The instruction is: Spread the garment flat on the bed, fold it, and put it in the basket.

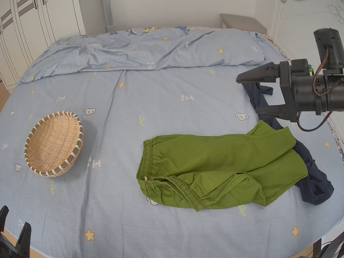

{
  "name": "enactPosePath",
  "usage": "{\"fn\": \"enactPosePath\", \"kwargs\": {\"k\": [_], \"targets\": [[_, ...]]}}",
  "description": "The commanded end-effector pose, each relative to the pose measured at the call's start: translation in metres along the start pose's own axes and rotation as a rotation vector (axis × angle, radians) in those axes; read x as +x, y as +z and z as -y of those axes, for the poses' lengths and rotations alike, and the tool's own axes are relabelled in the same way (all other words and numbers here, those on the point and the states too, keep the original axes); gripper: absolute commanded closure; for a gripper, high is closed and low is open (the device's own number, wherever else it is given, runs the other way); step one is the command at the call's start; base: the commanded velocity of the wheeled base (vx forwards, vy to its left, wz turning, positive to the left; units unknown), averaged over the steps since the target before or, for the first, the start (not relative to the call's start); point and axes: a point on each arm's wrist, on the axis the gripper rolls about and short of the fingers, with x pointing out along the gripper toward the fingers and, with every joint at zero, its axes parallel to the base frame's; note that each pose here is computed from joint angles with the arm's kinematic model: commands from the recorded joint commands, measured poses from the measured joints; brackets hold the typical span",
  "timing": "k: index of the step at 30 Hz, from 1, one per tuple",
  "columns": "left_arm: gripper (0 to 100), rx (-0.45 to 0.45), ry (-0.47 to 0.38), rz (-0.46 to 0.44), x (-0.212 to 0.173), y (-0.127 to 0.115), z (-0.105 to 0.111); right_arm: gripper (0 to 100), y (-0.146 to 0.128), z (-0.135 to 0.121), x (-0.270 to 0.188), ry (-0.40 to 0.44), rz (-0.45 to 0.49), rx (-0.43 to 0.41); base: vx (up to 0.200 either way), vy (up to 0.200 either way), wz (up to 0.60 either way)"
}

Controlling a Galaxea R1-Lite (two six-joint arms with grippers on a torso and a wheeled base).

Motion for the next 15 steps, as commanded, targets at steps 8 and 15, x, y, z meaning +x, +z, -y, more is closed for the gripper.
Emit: {"fn": "enactPosePath", "kwargs": {"k": [8, 15], "targets": [[0, -0.562, -0.573, -0.844, 0.143, 0.065, 0.039, 0, -0.056, 0.058, -0.036, -0.056, 0.173, -0.204, 0.000, 0.000, 0.00], [0, -0.656, -0.659, -1.022, 0.212, 0.023, 0.097, 0, -0.068, 0.068, -0.036, -0.090, 0.132, -0.244, 0.000, 0.000, 0.00]]}}
